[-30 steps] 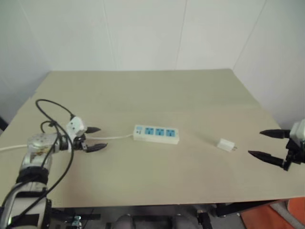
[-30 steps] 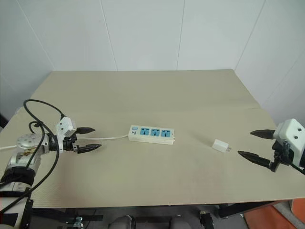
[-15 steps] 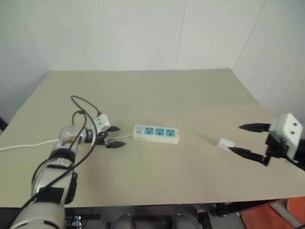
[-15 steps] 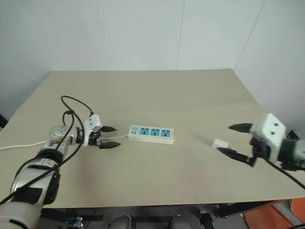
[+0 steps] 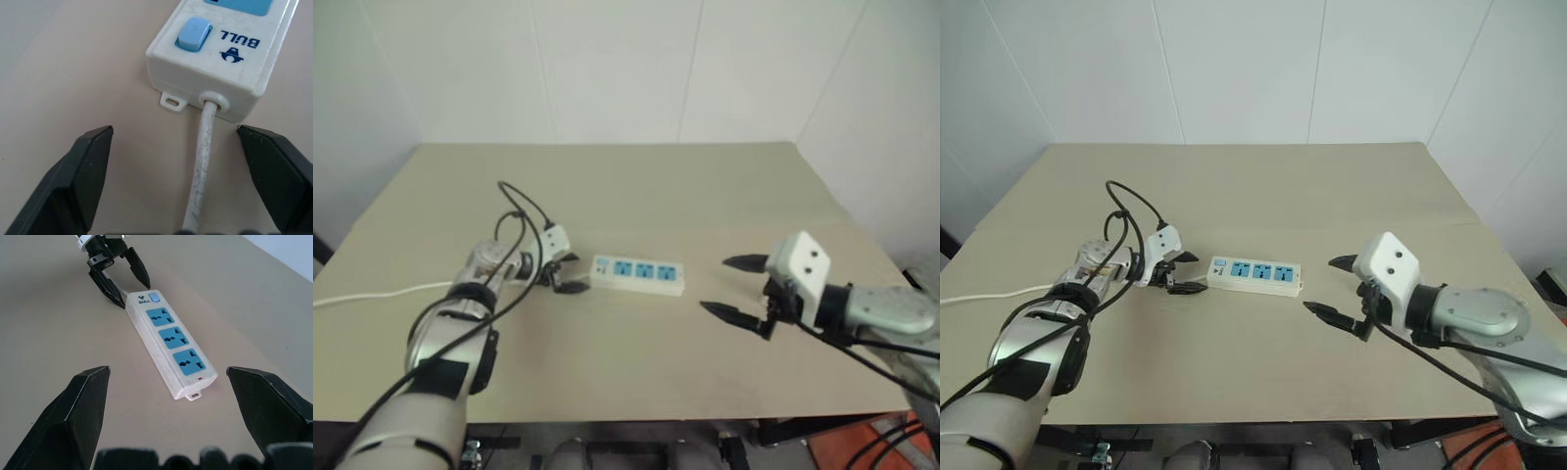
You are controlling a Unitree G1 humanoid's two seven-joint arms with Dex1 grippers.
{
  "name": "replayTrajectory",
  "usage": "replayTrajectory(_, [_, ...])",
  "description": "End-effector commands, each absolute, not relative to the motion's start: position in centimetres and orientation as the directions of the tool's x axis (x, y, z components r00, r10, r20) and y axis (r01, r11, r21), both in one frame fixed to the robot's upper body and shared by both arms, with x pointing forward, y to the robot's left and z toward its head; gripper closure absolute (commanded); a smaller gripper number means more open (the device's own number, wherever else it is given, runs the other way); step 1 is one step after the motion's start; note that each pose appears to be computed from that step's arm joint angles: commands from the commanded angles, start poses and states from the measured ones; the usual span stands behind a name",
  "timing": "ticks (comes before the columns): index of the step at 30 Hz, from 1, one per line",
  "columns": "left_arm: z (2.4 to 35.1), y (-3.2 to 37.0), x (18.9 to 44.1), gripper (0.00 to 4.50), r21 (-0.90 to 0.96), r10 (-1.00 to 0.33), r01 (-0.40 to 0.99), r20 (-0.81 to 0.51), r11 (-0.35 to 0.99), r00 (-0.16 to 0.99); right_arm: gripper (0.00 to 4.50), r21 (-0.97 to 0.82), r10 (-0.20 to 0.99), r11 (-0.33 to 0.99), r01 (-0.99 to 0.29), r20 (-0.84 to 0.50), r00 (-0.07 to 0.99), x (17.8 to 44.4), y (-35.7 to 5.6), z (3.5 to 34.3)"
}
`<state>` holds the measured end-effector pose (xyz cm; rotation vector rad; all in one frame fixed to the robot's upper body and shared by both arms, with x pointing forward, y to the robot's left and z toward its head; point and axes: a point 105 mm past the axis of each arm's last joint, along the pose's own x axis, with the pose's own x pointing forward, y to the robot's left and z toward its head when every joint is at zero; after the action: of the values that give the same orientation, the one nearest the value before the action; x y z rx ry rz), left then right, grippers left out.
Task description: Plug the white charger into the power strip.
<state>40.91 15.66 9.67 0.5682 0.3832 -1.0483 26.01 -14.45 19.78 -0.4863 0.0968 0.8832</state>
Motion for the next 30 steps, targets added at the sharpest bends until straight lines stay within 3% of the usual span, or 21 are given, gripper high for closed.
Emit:
replayTrajectory(1, [7.6, 16.6, 40.6, 1.46, 0.226, -0.625, 0.885, -0.638, 0.407, 0.450, 0.00, -0.376, 0.727, 0.525, -0.764, -0.270, 0.632, 25.3, -13.4, 19.9])
replayTrajectory(6, [7.3, 16.6, 39.6, 2.94, 0.069, -0.660, 0.909, -0.666, 0.410, 0.348, 0.00, -0.363, 0.714, 0.534, -0.763, -0.290, 0.637, 25.3, -13.2, 19.6])
replayTrajectory(11, [7.6, 17.0, 39.3, 4.45, 0.031, -0.686, 0.908, -0.645, 0.418, 0.338, 0.00, -0.361, 0.701, 0.552, -0.752, -0.287, 0.652, 26.1, -13.3, 19.5])
replayTrajectory(15, [8.3, 17.3, 39.5, 4.48, 0.038, -0.709, 0.900, -0.601, 0.435, 0.368, 0.00, -0.362, 0.709, 0.547, -0.755, -0.279, 0.648, 26.4, -12.7, 19.4])
replayTrajectory(22, [12.2, 16.3, 39.2, 4.48, -0.036, -0.842, 0.906, -0.388, 0.421, 0.376, 0.00, -0.339, 0.724, 0.547, -0.765, -0.268, 0.636, 26.8, -11.4, 18.4])
replayTrajectory(30, [13.4, 13.4, 31.0, 4.48, -0.031, -0.703, 0.811, -0.519, 0.584, 0.486, 0.00, -0.299, 0.743, 0.537, -0.789, -0.274, 0.610, 27.8, -10.2, 16.7])
